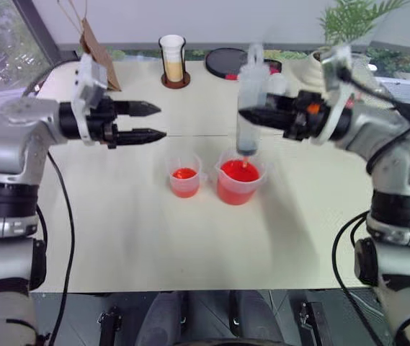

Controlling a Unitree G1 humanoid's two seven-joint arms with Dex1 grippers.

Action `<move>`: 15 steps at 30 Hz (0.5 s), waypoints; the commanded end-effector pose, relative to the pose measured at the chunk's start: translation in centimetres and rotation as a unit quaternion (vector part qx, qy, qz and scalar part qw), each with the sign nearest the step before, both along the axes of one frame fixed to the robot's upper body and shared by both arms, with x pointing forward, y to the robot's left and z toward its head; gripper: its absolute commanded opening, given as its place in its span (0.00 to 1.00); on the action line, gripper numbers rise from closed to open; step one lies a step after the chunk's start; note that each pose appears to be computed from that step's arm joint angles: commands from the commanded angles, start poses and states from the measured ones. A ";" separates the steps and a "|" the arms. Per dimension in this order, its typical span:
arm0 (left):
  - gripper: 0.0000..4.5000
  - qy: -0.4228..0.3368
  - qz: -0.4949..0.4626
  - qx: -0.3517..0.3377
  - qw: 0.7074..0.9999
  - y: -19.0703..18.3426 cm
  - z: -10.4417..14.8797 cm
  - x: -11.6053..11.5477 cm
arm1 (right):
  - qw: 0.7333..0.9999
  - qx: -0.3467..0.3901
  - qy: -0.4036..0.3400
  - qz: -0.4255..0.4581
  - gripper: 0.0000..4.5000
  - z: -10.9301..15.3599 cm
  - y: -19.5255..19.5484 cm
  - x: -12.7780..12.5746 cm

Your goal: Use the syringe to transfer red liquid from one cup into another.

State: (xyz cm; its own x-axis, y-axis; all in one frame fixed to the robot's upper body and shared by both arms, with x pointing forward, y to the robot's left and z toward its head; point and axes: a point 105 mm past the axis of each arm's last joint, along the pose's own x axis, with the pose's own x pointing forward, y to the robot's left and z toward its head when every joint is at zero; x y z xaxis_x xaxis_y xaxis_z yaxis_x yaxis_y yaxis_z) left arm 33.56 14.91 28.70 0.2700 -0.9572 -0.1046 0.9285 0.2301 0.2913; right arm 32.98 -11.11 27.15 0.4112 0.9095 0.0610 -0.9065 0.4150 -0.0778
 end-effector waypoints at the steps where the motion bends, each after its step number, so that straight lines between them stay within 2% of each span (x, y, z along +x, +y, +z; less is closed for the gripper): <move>1: 0.70 -0.024 -0.031 -0.021 0.999 -0.6 2.8 -0.5 | 0.998 0.013 -0.055 -0.016 0.31 0.9 0.1 0.0; 6: 0.70 -0.043 -0.085 -0.046 0.994 -3.0 5.2 -0.6 | 0.998 0.013 -0.058 -0.026 0.31 -0.5 0.3 0.6; 15: 0.70 -0.098 -0.106 -0.074 0.987 -7.9 5.8 1.8 | 0.999 0.022 -0.047 -0.017 0.31 -2.0 1.8 -0.4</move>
